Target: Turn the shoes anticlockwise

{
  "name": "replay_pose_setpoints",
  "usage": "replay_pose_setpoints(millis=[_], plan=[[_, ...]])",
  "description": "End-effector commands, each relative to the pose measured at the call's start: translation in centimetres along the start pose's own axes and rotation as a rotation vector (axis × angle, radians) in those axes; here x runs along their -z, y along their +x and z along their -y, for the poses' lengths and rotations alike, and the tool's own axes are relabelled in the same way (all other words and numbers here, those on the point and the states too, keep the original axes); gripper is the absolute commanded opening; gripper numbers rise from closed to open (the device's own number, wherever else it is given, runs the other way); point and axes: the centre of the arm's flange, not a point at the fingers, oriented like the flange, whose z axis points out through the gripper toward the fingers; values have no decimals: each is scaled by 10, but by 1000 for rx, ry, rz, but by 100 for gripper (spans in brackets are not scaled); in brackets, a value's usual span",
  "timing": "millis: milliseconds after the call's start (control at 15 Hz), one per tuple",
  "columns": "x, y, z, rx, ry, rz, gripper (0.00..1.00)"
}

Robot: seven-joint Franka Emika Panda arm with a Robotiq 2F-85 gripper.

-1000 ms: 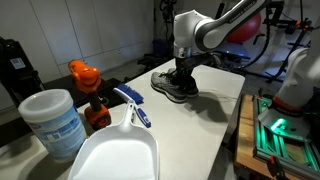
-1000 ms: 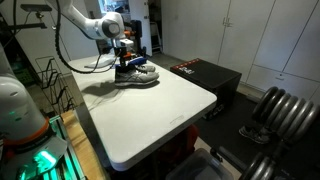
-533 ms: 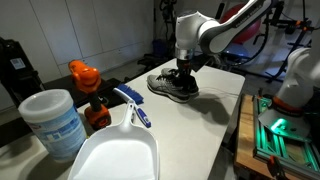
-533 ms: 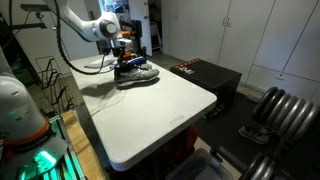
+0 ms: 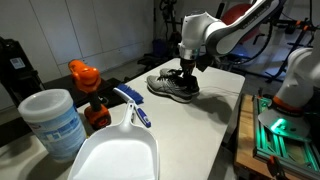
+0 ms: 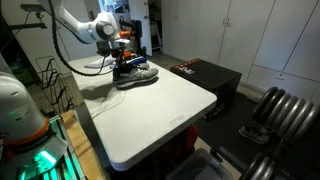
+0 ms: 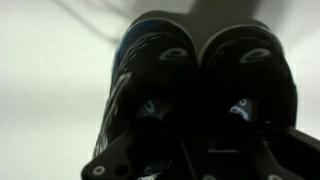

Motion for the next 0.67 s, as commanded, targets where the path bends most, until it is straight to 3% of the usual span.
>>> replay_pose_setpoints(millis=[0, 600], plan=[[4, -17, -15, 34, 13, -18, 6], [4, -29, -26, 84, 58, -69, 6]])
